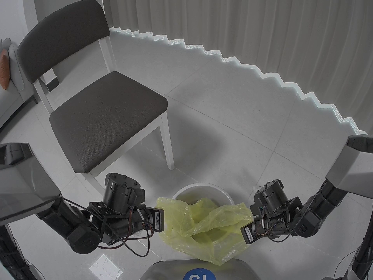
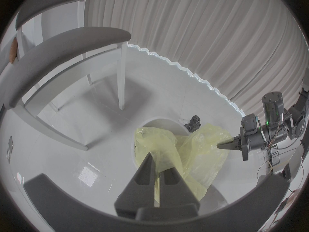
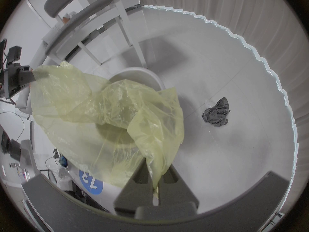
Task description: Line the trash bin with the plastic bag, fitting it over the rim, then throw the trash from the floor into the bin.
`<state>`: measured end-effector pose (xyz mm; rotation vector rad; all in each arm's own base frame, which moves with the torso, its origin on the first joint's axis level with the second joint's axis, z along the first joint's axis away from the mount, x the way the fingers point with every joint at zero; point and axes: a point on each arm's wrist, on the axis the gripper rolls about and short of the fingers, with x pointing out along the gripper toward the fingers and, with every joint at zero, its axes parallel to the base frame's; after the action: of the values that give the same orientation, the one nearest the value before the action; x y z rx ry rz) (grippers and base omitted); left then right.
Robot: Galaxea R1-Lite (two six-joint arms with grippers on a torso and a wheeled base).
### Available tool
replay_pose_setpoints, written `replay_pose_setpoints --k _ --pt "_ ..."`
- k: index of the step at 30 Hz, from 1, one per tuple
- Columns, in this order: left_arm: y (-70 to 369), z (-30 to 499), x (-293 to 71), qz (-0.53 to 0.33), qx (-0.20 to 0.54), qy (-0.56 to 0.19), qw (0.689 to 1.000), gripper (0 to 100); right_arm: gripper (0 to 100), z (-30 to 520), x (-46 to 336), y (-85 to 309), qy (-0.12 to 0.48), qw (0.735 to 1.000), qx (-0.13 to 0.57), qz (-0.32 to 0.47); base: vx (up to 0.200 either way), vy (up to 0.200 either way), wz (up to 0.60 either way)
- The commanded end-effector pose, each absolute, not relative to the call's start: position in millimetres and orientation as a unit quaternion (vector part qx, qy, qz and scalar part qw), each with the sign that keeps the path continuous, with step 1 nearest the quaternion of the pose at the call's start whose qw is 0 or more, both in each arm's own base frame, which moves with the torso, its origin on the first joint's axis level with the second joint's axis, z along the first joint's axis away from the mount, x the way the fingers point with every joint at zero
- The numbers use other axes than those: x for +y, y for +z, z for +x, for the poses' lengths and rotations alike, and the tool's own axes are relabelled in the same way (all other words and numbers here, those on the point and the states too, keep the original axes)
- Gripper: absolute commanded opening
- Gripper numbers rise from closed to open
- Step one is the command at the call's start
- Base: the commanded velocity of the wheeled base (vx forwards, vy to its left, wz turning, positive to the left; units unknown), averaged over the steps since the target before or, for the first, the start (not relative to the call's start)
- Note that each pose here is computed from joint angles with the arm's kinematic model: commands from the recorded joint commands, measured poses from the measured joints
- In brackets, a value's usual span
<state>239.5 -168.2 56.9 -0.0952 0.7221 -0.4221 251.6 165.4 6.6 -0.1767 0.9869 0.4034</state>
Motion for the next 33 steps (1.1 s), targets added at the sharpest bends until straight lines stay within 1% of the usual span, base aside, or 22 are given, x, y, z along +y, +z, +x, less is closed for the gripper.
replay_pose_setpoints --k 1,3,8,10,14,18,25,30,33 --pt "42 246 -168 -0.044 0.359 -0.198 0.911 0 0 257 167 -7 0.186 0.851 0.483 -0.088 0.0 0.0 0.0" --pt "30 255 -167 -0.046 0.357 -0.19 0.913 0 0 263 166 -19 0.179 0.846 0.494 -0.089 0.0 0.0 0.0" --pt "17 266 -168 -0.047 0.359 -0.182 0.914 0 0 276 166 -28 0.17 0.848 0.495 -0.085 0.0 0.0 0.0" --pt "8 277 -168 -0.05 0.361 -0.173 0.915 0 0 289 166 -32 0.163 0.852 0.491 -0.08 0.0 0.0 0.0" --pt "5 289 -168 -0.055 0.355 -0.166 0.919 0 0 309 159 -33 0.148 0.861 0.481 -0.069 0.0 0.0 0.0" --pt "10 286 -165 -0.057 0.352 -0.166 0.919 0 0 310 154 -31 0.142 0.863 0.48 -0.064 0.0 0.0 0.0" --pt "38 264 -164 -0.062 0.334 -0.185 0.922 0 0 295 136 4 0.144 0.875 0.456 -0.071 0.0 0.0 0.0" --pt "51 246 -167 -0.059 0.325 -0.206 0.921 0 0 280 129 23 0.148 0.881 0.443 -0.072 0.0 0.0 0.0" --pt "55 238 -167 -0.057 0.324 -0.214 0.92 0 0 273 125 27 0.148 0.881 0.444 -0.073 0.0 0.0 0.0"
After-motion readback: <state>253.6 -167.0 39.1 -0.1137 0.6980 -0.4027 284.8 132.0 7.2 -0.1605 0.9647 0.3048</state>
